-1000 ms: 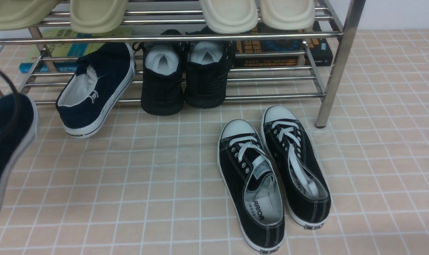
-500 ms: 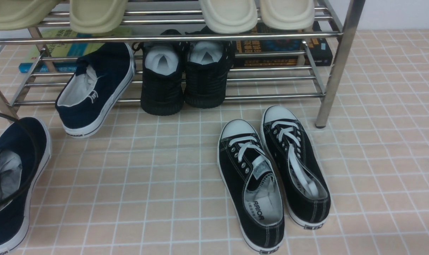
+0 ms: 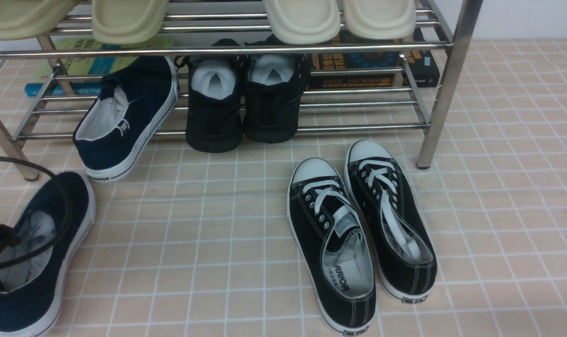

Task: Take the shoes off the shelf from the light coffee tablecloth by hand.
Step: 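Set the held shoe down on the floor in front of the rack with the left gripper, then grasp the leftmost shoe on the bottom shelf of the shoe rack with the left gripper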

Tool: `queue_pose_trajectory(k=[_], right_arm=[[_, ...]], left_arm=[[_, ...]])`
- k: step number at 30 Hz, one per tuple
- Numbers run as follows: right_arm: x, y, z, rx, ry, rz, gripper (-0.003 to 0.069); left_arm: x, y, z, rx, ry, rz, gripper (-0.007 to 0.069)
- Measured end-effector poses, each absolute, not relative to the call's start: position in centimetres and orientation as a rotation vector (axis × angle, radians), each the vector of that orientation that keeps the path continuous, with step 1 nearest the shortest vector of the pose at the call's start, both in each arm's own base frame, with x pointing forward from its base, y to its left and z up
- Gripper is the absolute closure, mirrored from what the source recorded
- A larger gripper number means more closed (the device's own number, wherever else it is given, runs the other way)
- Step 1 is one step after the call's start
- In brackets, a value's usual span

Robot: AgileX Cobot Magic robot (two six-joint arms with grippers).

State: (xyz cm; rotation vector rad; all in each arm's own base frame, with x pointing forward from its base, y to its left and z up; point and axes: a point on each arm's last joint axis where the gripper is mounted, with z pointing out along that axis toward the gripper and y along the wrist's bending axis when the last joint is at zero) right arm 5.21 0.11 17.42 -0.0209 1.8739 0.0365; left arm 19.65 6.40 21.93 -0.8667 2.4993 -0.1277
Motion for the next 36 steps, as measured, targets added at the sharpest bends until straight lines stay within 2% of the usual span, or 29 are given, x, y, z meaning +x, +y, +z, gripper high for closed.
queue_pose_trajectory(k=[9,14,19,20,21,22,26,29,30,32,33,34,36], right_arm=[[5.2,0.1,17.4,-0.021,1.874,0.037,0.0420],[5.2,0.1,17.4,-0.021,1.874,0.037,0.0420],[5.2,0.1,17.4,-0.021,1.874,0.037,0.0420],[5.2,0.1,17.4,-0.021,1.874,0.037,0.0420],[5.2,0.1,17.4,-0.021,1.874,0.037,0.0420],[5.2,0.1,17.4,-0.021,1.874,0.037,0.0420],[5.2,0.1,17.4,-0.021,1.874,0.037,0.0420],[5.2,0.1,17.4,-0.021,1.874,0.037,0.0420],[5.2,0.1,17.4,-0.021,1.874,0.037,0.0420],[5.2,0.1,17.4,-0.021,1.874,0.037,0.0420],[5.2,0.1,17.4,-0.021,1.874,0.037,0.0420],[5.2,0.1,17.4,-0.021,1.874,0.037,0.0420],[5.2,0.1,17.4,-0.021,1.874,0.037,0.0420]], left_arm=[[20.3,6.8,21.2,-0.841,2.507,-0.095,0.0578],[20.2,6.9,21.2,-0.792,2.529,-0.073,0.0543],[20.7,7.1,22.2,-0.751,2.538,-0.057,0.0442],[21.0,7.2,23.0,-0.731,2.536,-0.042,0.0389],[21.1,7.3,23.2,-0.726,2.533,-0.037,0.0382],[21.3,7.4,23.8,-0.714,2.538,-0.030,0.0346],[22.2,7.8,26.8,-0.679,2.527,-0.010,0.0296],[22.7,8.0,28.9,-0.667,2.510,-0.009,0.0308],[22.8,8.0,29.9,-0.665,2.509,-0.015,0.0335],[23.0,8.0,31.5,-0.661,2.501,-0.027,0.0413],[23.0,7.9,31.6,-0.662,2.507,-0.030,0.0421],[23.0,7.9,32.8,-0.658,2.508,-0.038,0.0498],[23.0,7.7,33.9,-0.648,2.528,-0.042,0.0576]])
